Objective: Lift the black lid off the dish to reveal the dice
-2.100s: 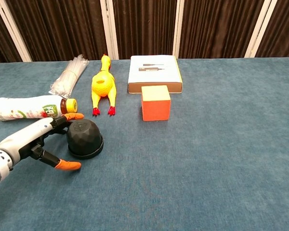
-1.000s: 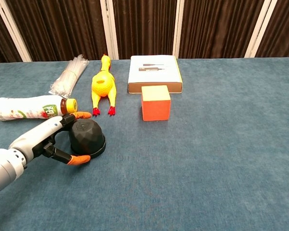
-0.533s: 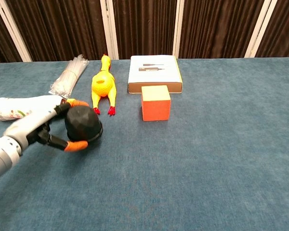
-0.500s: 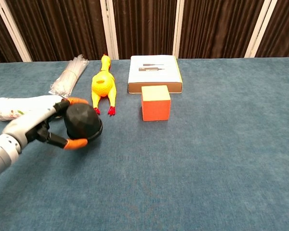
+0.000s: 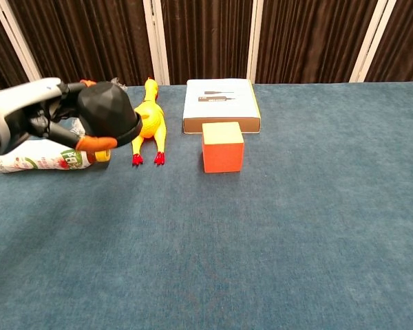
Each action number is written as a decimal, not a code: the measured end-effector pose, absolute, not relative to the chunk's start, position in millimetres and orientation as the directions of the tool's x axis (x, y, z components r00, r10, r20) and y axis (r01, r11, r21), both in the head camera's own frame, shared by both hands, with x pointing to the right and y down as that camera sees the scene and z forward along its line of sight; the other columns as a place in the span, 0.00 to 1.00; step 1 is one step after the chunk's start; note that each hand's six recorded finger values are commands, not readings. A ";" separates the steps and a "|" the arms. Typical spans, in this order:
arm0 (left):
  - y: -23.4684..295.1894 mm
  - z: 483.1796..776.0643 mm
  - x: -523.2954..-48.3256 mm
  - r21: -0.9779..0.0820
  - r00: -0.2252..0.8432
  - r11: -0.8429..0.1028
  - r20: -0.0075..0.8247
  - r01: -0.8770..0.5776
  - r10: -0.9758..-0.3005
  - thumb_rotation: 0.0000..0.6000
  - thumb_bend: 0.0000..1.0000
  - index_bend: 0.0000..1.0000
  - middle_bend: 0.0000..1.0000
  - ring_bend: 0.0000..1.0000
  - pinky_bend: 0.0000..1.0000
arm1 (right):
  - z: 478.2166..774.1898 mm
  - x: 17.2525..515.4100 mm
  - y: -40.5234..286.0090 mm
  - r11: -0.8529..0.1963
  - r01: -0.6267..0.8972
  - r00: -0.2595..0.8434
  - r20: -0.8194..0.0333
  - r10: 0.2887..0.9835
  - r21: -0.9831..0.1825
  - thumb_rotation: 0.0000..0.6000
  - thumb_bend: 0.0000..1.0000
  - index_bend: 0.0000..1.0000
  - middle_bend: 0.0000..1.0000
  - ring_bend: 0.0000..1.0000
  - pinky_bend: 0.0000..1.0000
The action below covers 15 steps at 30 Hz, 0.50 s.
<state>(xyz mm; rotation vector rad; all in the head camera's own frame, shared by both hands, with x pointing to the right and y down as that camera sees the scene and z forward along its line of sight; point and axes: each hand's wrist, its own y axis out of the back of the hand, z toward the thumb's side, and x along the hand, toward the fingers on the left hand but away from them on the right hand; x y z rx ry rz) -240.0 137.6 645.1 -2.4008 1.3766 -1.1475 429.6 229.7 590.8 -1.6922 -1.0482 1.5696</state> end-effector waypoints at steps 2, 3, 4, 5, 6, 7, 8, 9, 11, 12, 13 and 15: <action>132.2 640.5 -240.0 -0.445 0.296 -0.588 0.567 -0.676 -0.769 1.00 0.61 0.19 0.41 0.00 0.00 | 591.1 429.5 229.1 -0.509 0.149 -0.012 -0.516 0.856 -0.848 1.00 0.19 0.06 0.03 0.07 0.00; 128.2 637.6 -239.7 -0.434 0.299 -0.597 0.579 -0.675 -0.759 1.00 0.60 0.19 0.41 0.00 0.00 | 591.4 429.6 229.0 -0.510 0.150 -0.013 -0.518 0.856 -0.847 1.00 0.19 0.06 0.03 0.07 0.00; 125.1 635.9 -239.1 -0.427 0.301 -0.602 0.586 -0.675 -0.752 1.00 0.60 0.19 0.41 0.00 0.00 | 591.9 429.6 229.2 -0.512 0.150 -0.014 -0.519 0.855 -0.846 1.00 0.19 0.06 0.03 0.07 0.00; 122.1 634.4 -237.9 -0.420 0.303 -0.607 0.593 -0.675 -0.746 1.00 0.60 0.19 0.41 0.00 0.00 | 592.2 429.2 229.3 -0.512 0.150 -0.013 -0.520 0.854 -0.846 1.00 0.19 0.06 0.03 0.07 0.00; 118.0 632.7 -235.0 -0.410 0.308 -0.614 0.599 -0.675 -0.739 1.00 0.60 0.19 0.41 0.00 0.00 | 592.3 429.0 229.4 -0.513 0.150 -0.012 -0.520 0.854 -0.845 1.00 0.19 0.06 0.03 0.07 0.00; 114.9 631.3 -231.4 -0.401 0.314 -0.619 0.603 -0.675 -0.733 1.00 0.60 0.19 0.41 0.00 0.00 | 592.2 429.0 229.5 -0.513 0.149 -0.012 -0.520 0.854 -0.846 1.00 0.19 0.06 0.03 0.07 0.00; 110.9 629.2 -225.4 -0.388 0.328 -0.628 0.605 -0.675 -0.726 1.00 0.60 0.19 0.41 0.00 0.00 | 592.3 428.8 229.5 -0.513 0.148 -0.010 -0.520 0.854 -0.846 1.00 0.19 0.06 0.03 0.07 0.00; 108.1 627.4 -220.7 -0.381 0.339 -0.635 0.604 -0.672 -0.722 1.00 0.60 0.19 0.41 0.00 0.00 | 592.5 428.7 229.5 -0.513 0.148 -0.009 -0.520 0.854 -0.846 1.00 0.19 0.06 0.03 0.07 0.00; 103.3 622.3 -211.9 -0.377 0.363 -0.649 0.596 -0.661 -0.716 1.00 0.60 0.20 0.41 0.00 0.00 | 593.0 428.9 229.5 -0.514 0.149 -0.010 -0.521 0.854 -0.845 1.00 0.19 0.06 0.03 0.07 0.00; 101.7 618.6 -208.2 -0.377 0.375 -0.654 0.589 -0.656 -0.716 1.00 0.60 0.20 0.41 0.00 0.00 | 593.2 429.3 229.4 -0.513 0.149 -0.011 -0.521 0.854 -0.845 1.00 0.19 0.06 0.03 0.07 0.00; 101.0 615.9 -207.0 -0.377 0.380 -0.655 0.586 -0.654 -0.716 1.00 0.60 0.20 0.41 0.00 0.00 | 593.4 430.0 229.2 -0.513 0.148 -0.013 -0.520 0.854 -0.845 1.00 0.19 0.06 0.03 0.07 0.00; 99.5 609.3 -207.8 -0.384 0.383 -0.654 0.578 -0.652 -0.721 1.00 0.60 0.20 0.41 0.00 0.00 | 593.1 430.6 229.1 -0.512 0.148 -0.015 -0.519 0.854 -0.846 1.00 0.19 0.06 0.03 0.07 0.00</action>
